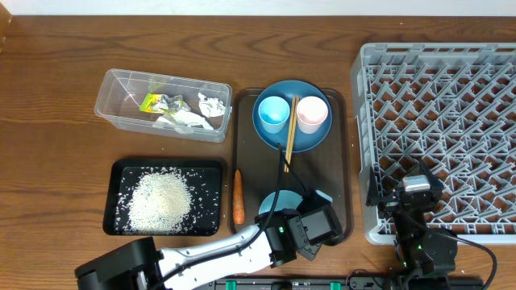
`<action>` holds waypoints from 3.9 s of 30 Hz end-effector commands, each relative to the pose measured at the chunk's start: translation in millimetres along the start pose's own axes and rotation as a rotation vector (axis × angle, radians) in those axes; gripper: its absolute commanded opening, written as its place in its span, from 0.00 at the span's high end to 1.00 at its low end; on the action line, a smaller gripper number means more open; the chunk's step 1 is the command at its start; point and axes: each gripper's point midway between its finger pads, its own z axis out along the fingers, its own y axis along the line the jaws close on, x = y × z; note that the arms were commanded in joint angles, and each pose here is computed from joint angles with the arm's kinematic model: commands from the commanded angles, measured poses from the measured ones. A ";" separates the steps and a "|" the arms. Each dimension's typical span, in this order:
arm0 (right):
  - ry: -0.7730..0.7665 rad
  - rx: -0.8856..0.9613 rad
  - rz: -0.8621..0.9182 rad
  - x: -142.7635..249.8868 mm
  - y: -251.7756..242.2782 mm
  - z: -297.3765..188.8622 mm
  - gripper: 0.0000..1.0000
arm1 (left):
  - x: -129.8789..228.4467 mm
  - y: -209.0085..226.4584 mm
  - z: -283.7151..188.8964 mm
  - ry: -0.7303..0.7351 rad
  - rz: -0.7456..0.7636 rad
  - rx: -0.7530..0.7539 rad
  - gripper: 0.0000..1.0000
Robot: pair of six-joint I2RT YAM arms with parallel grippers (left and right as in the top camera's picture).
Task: Sort waste into correct bins and load items into the dishwasher rack
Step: 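Carry the empty bowl back and set it on the brown tray, then grasp the orange carrot beside the brown tray with the left gripper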
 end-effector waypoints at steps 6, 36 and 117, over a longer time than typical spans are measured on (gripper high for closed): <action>0.004 0.013 -0.006 1.5 -3.2 0.0 0.01 | -13.8 2.7 4.4 -0.057 0.021 -0.047 0.85; 0.004 0.013 -0.006 1.5 -3.2 0.0 0.01 | -41.0 141.2 -134.8 -0.168 -0.327 -0.321 0.73; 0.004 0.013 -0.006 1.5 -3.2 0.0 0.01 | 17.3 158.2 -2.6 0.128 -0.569 -0.405 0.65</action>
